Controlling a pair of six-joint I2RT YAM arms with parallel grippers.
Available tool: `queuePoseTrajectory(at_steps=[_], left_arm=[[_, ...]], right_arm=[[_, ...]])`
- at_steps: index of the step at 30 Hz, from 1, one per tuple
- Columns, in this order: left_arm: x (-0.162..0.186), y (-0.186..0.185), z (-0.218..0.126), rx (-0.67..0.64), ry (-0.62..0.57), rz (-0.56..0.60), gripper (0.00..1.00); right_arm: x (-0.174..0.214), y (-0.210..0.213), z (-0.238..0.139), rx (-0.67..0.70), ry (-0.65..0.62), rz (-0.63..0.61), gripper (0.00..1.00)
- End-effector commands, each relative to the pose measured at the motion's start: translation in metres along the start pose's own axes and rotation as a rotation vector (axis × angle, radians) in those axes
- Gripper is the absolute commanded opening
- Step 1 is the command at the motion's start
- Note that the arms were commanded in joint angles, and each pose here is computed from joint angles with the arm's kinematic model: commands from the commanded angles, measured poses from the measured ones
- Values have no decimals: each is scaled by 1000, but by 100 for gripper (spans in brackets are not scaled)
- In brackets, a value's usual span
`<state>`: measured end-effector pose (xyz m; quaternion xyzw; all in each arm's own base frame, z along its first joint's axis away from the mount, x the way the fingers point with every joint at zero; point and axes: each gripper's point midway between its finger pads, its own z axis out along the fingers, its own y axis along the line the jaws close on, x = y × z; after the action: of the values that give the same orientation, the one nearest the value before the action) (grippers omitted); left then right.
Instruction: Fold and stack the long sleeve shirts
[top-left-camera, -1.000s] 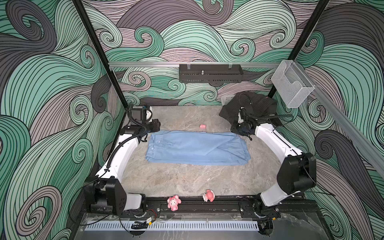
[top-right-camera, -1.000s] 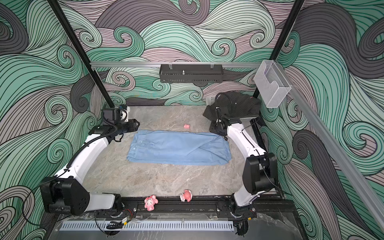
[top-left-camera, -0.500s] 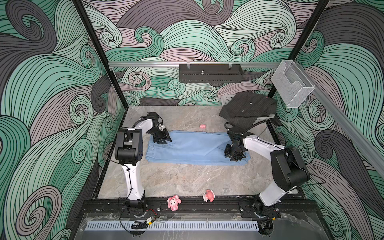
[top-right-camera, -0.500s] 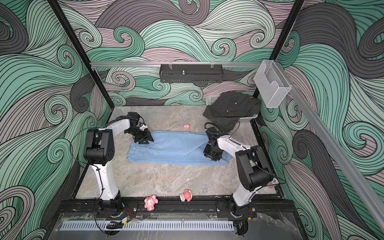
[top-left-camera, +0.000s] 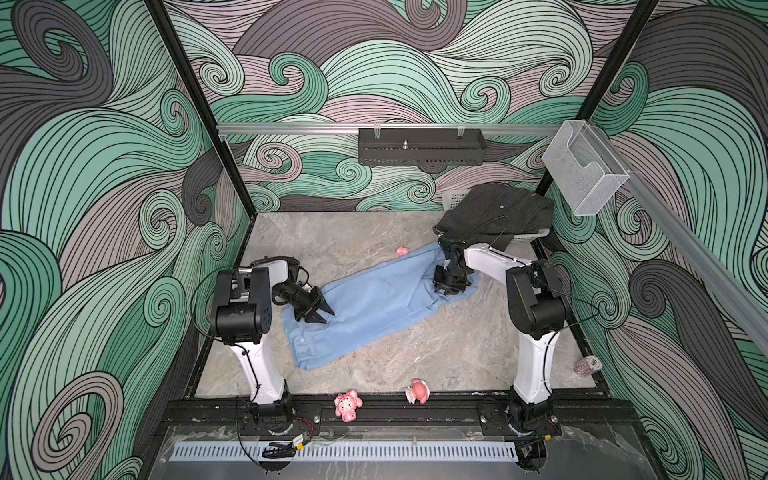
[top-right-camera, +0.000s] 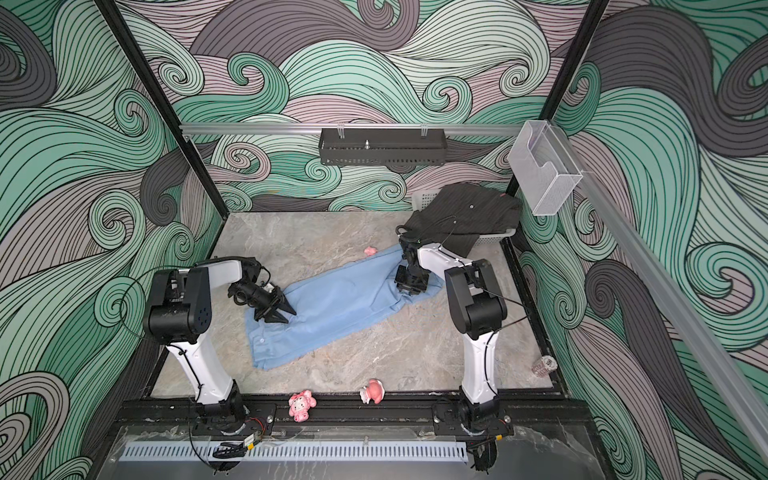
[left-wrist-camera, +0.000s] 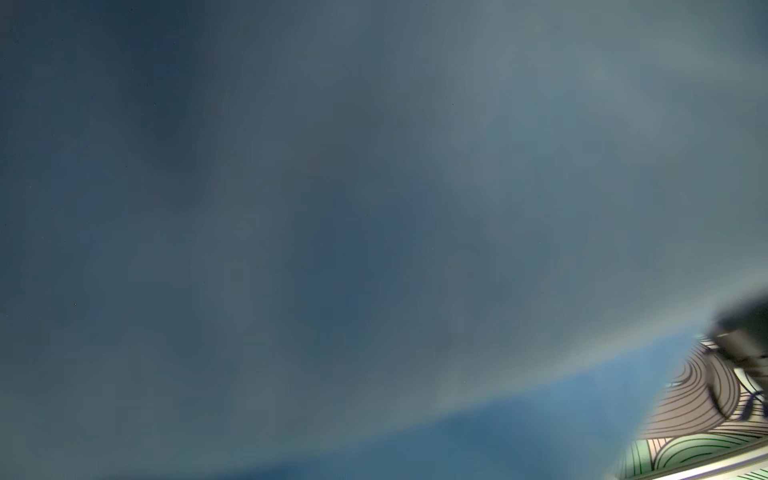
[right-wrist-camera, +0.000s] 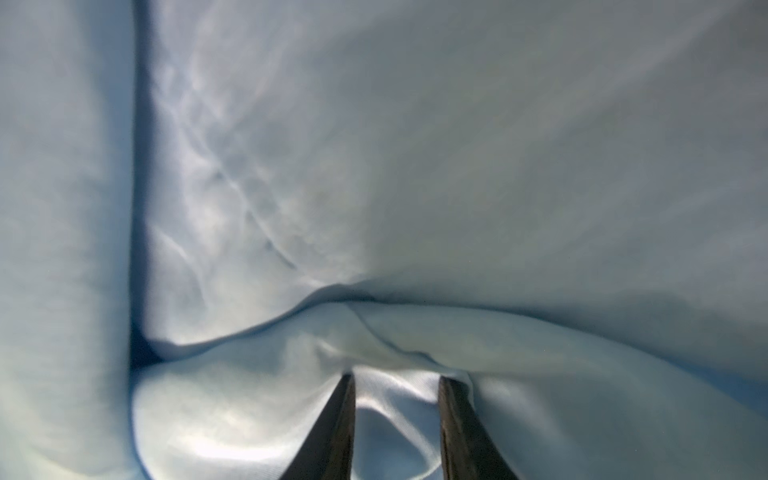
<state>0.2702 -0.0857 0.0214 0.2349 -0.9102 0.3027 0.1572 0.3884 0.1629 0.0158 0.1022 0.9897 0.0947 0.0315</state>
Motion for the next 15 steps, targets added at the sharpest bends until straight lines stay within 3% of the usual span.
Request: queuePoseTrajectory(at_steps=[1,15], left_arm=[[6,12,0,-38,-21,-29,40],[23,0,18,71,9,-65,40]], right_arm=[[-2,9,17,3,68,-66,35],[-81,66,37,-87,-22,-199,35]])
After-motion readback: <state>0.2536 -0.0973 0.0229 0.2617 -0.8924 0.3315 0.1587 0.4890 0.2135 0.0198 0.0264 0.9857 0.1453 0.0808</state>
